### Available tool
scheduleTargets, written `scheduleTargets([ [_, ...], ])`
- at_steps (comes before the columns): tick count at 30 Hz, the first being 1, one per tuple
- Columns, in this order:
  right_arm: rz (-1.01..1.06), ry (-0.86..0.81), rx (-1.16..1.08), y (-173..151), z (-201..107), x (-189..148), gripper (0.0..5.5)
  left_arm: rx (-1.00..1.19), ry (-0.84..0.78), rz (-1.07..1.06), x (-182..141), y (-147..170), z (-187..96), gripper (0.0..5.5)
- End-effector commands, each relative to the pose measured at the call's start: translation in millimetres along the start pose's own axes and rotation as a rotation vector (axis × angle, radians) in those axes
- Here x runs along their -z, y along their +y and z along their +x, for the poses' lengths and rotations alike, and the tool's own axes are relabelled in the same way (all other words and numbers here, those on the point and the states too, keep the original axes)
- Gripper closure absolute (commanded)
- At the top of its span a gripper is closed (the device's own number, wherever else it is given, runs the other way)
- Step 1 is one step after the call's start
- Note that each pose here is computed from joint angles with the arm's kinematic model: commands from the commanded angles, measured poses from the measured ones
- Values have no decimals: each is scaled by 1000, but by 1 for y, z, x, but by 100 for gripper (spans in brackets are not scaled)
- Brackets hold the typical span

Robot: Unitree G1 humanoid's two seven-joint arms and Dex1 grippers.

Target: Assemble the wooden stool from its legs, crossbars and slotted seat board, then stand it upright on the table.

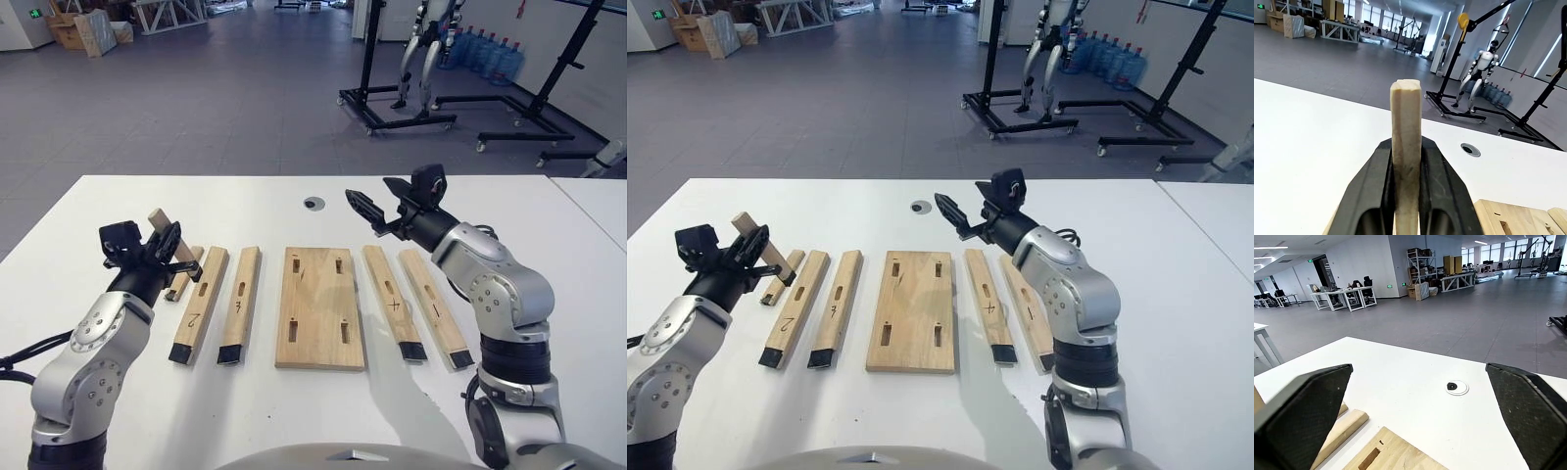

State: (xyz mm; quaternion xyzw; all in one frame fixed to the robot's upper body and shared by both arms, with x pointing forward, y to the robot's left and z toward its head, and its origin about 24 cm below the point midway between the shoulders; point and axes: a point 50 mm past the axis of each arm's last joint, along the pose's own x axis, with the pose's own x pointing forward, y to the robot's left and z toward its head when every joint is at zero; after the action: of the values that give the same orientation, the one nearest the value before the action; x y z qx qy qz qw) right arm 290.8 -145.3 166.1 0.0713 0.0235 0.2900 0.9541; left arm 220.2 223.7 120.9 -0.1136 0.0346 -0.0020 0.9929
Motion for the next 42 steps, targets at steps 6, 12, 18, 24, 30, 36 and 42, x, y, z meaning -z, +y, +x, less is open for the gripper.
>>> scheduleTargets([
  [6,-14,17,4,-1,1,4,49,-16,9,57,30,5,9,511],
  [12,-25,18,-4,0,3,3,49,-21,-8,68,36,8,14,511],
  [18,-26,19,-6,1,4,3,49,4,2,99,43,5,16,511],
  [24,-24,20,-4,1,4,4,49,11,22,113,56,5,16,511],
  [30,-29,23,-6,1,4,5,49,5,86,159,83,10,8,511],
  [36,-30,25,-12,3,4,7,49,-86,99,252,105,23,-11,511],
  [42,-31,28,-17,4,4,7,49,-105,114,265,117,26,-20,511],
])
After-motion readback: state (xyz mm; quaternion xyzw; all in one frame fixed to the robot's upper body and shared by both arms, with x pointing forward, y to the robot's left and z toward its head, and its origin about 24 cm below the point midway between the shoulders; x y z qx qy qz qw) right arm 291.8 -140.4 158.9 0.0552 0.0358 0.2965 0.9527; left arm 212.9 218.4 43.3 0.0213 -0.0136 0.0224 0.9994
